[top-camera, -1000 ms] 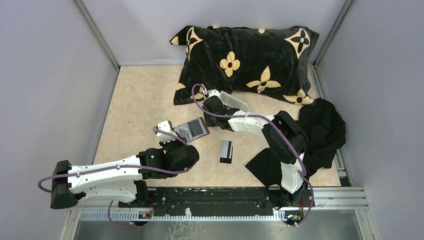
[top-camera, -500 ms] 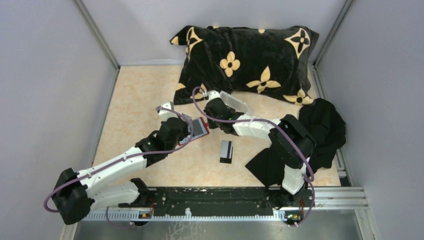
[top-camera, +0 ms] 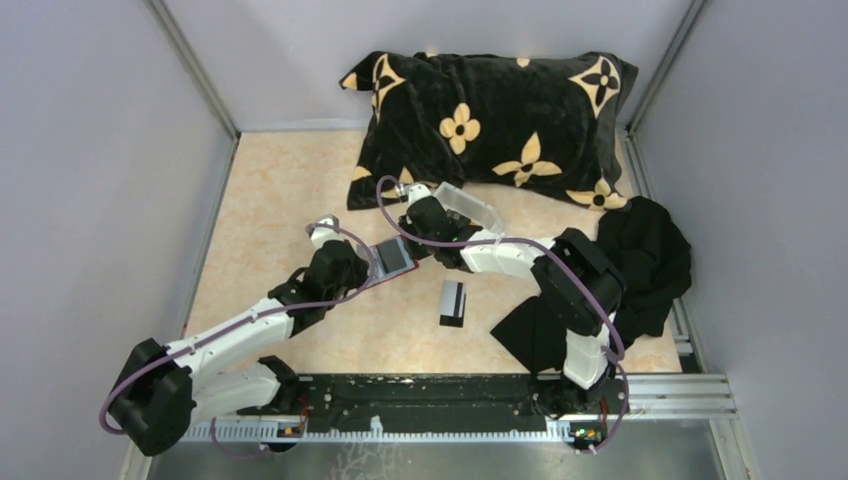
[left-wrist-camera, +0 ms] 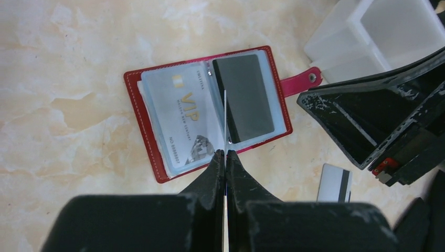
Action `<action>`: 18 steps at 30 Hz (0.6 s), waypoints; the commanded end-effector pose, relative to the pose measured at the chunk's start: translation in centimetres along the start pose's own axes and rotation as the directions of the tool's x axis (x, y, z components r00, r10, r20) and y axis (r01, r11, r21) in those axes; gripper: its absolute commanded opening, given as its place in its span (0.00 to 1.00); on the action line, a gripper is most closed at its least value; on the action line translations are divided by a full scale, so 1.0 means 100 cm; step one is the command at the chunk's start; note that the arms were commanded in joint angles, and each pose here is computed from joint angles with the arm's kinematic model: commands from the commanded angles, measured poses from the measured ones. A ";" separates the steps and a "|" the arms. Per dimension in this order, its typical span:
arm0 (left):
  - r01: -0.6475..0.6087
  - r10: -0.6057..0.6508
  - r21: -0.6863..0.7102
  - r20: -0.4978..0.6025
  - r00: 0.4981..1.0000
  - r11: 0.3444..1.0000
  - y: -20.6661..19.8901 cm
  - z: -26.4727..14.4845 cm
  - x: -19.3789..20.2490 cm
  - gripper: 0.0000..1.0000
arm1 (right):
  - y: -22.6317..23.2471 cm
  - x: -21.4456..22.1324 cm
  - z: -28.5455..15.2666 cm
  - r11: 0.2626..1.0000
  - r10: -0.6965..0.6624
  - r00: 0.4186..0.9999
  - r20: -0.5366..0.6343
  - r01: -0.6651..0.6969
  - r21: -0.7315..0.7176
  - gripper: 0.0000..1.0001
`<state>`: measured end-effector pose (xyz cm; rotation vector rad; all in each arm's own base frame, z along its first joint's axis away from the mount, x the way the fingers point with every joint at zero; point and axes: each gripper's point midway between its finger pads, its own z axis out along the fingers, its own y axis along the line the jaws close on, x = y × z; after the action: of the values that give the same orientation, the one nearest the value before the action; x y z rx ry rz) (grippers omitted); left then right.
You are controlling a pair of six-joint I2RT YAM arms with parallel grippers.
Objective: Put the credit cards into the card holder
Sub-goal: Adjust the card holder at the center of the board, then turn over the card slot in the card holder.
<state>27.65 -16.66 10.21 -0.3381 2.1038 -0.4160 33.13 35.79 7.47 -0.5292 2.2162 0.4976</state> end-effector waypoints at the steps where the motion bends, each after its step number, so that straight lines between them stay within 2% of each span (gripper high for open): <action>1: 0.035 -0.035 0.016 0.000 0.999 0.999 0.002 -0.001 0.001 0.00 | 0.015 -0.020 0.010 0.999 -0.008 0.999 0.047 0.009 -0.038 0.17; 8: 0.040 -0.040 -0.012 -0.017 0.999 0.999 0.014 -0.002 0.009 0.00 | 0.013 -0.008 0.022 0.999 0.009 1.000 0.011 -0.008 -0.041 0.16; 15: 0.067 -0.066 -0.029 0.019 0.998 0.997 0.021 -0.015 -0.001 0.00 | 0.009 0.000 0.028 0.991 0.088 0.996 -0.022 -0.090 -0.102 0.32; 18: 0.072 -0.072 -0.038 0.015 0.997 0.997 0.024 -0.019 0.000 0.00 | 0.008 0.004 0.030 0.990 0.094 0.995 -0.034 -0.097 -0.107 0.34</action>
<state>26.27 -15.14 10.13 -0.4014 2.0952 -0.4385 33.36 36.63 4.54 -0.5220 2.2934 0.5776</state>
